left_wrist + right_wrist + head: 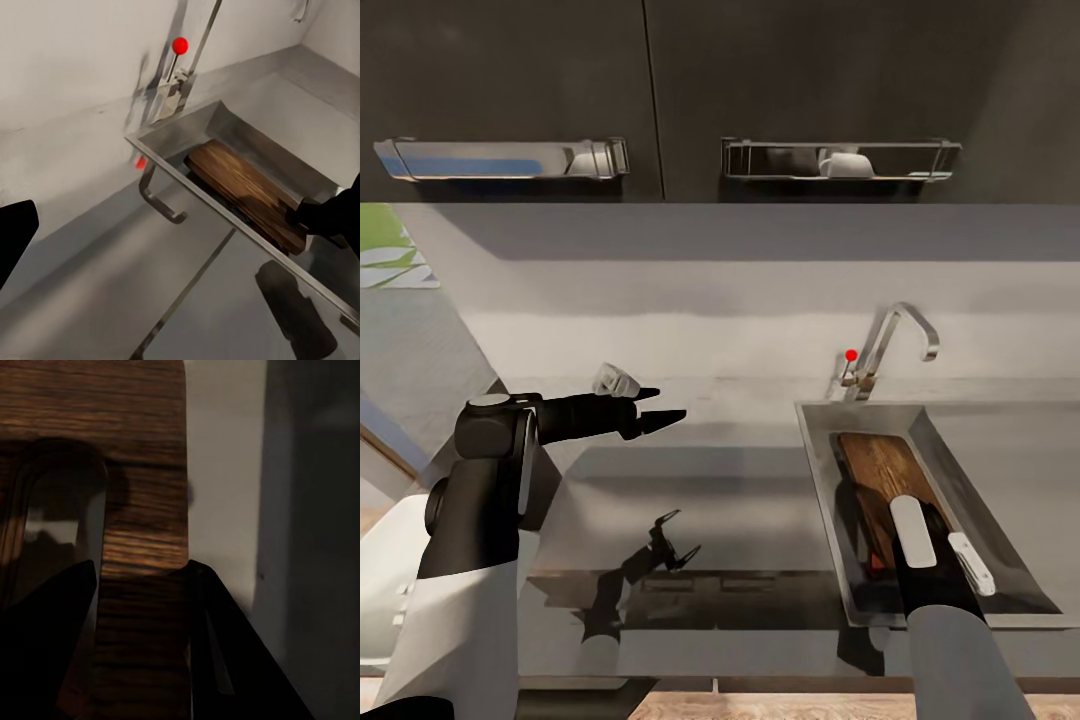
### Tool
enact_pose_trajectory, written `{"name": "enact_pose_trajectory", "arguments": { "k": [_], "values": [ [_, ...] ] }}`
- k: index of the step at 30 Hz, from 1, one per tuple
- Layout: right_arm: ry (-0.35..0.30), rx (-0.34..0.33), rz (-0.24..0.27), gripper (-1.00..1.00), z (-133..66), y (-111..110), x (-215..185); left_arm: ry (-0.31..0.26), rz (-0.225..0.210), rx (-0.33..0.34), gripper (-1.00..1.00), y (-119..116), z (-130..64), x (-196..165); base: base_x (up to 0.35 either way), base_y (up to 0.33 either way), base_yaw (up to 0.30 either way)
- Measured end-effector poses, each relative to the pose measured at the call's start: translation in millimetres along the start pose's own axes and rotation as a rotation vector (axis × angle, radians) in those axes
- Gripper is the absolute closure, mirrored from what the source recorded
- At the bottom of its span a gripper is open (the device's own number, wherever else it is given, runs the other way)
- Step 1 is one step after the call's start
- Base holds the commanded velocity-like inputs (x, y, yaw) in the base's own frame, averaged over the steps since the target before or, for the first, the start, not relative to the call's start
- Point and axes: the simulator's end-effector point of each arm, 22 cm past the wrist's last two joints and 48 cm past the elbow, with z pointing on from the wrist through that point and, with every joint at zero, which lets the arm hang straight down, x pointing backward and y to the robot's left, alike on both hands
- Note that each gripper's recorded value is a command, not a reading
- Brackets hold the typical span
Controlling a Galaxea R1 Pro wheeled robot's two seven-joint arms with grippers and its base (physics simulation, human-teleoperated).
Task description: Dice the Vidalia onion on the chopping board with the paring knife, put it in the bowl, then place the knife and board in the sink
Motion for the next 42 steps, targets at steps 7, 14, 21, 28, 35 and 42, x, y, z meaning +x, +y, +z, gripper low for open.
{"name": "enact_pose_trajectory", "arguments": {
  "k": [7,14,21,28,35,42],
  "values": [
    [0.0,0.0,0.0,1.0,0.1,0,0,0.0,-0.001,0.0,-1.0,0,0.0,0,0.0,0.0,0.0],
    [-0.004,-0.001,0.002,1.0,1.0,1,-1,0.003,-0.005,0.0,-1.0,2,1.4,3,0.0,0.0,0.0],
    [0.027,0.039,-0.032,-1.0,12.1,-11,17,0.005,-0.008,0.001,-1.0,3,2.5,4,0.0,0.0,0.0],
    [0.026,0.038,-0.032,-1.0,11.9,-10,17,0.005,-0.008,0.0,-1.0,3,2.4,4,0.0,0.0,0.0],
    [0.026,0.036,-0.032,-1.0,10.9,-10,17,0.004,-0.006,0.0,-1.0,3,1.9,3,0.0,0.0,0.0],
    [0.025,0.026,-0.029,-1.0,6.7,-8,14,-0.002,0.002,-0.001,-1.0,0,-0.6,-1,0.0,0.0,0.0]
  ]
}}
